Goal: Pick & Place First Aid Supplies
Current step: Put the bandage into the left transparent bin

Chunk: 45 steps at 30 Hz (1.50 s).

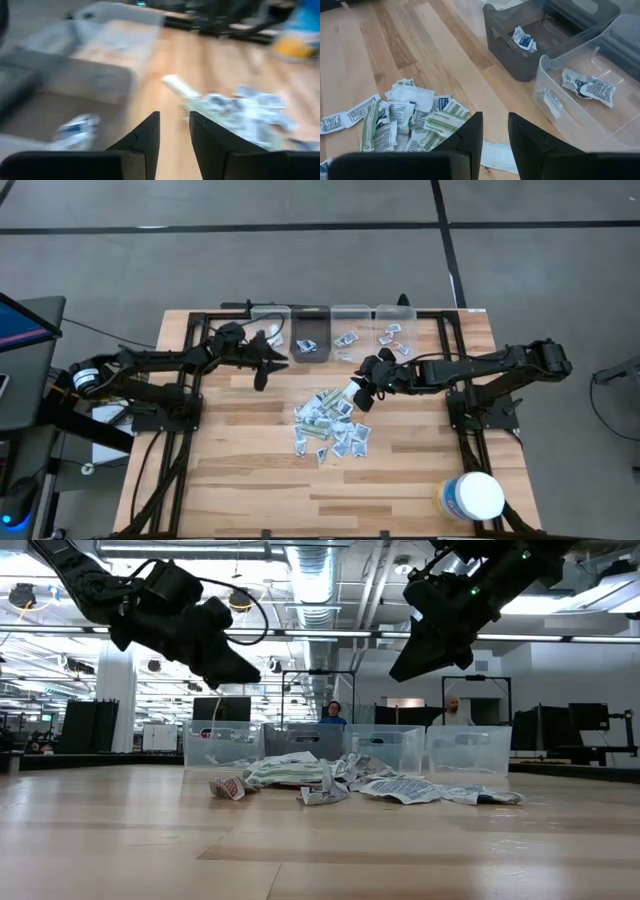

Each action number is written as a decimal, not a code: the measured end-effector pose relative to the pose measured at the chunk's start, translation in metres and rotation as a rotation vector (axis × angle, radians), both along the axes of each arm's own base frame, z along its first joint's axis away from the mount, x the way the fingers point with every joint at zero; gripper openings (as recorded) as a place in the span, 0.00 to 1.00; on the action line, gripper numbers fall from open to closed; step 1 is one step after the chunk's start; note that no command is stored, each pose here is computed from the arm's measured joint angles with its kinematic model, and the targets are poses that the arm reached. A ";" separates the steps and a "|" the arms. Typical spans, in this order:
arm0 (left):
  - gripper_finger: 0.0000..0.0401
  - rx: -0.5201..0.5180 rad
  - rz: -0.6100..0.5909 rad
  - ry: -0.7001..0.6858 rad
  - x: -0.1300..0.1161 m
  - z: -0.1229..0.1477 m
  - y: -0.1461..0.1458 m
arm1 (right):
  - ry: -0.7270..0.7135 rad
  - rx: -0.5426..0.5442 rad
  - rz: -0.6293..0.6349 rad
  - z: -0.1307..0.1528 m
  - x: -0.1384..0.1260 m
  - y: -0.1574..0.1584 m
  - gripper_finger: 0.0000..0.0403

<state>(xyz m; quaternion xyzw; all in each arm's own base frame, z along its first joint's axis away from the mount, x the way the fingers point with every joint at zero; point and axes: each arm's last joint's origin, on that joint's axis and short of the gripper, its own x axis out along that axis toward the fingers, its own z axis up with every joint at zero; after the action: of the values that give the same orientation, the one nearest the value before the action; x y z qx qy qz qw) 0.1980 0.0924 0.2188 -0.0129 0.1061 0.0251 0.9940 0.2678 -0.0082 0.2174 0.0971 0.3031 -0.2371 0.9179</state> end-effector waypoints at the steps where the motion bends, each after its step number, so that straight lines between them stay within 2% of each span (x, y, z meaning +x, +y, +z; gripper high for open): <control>1: 0.26 -0.028 -0.012 -0.002 0.001 0.000 -0.002 | 0.001 -0.002 0.002 0.000 0.000 0.000 0.21; 9: 0.26 -0.295 -0.004 0.033 0.015 -0.014 -0.007 | -0.001 -0.004 0.003 0.000 0.000 0.000 0.21; 12: 0.26 -0.391 -0.017 0.008 0.026 -0.019 -0.012 | -0.001 -0.004 0.003 0.000 0.000 0.000 0.21; 14: 0.26 -0.420 -0.046 -0.020 0.034 -0.021 -0.017 | -0.001 -0.004 0.003 0.000 0.000 0.000 0.21; 18: 0.26 -0.451 -0.066 -0.035 0.046 -0.030 -0.024 | 0.000 -0.004 0.007 0.000 0.000 0.001 0.21; 25: 0.26 -0.524 -0.080 0.058 0.056 -0.051 -0.035 | 0.007 -0.013 0.035 0.000 0.000 0.006 0.21; 35: 0.29 -0.487 0.039 0.100 0.065 -0.068 -0.051 | 0.013 -0.022 0.056 0.000 0.000 0.009 0.21; 45: 0.38 -0.508 0.018 0.118 0.067 -0.070 -0.060 | 0.018 -0.019 0.087 0.000 0.000 0.017 0.21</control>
<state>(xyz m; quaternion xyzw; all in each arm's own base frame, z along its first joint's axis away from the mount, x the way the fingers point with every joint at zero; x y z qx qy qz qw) 0.2650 0.0329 0.1484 -0.2615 0.1668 0.0072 0.9507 0.2674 0.0087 0.2169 0.0730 0.3129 -0.2006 0.9255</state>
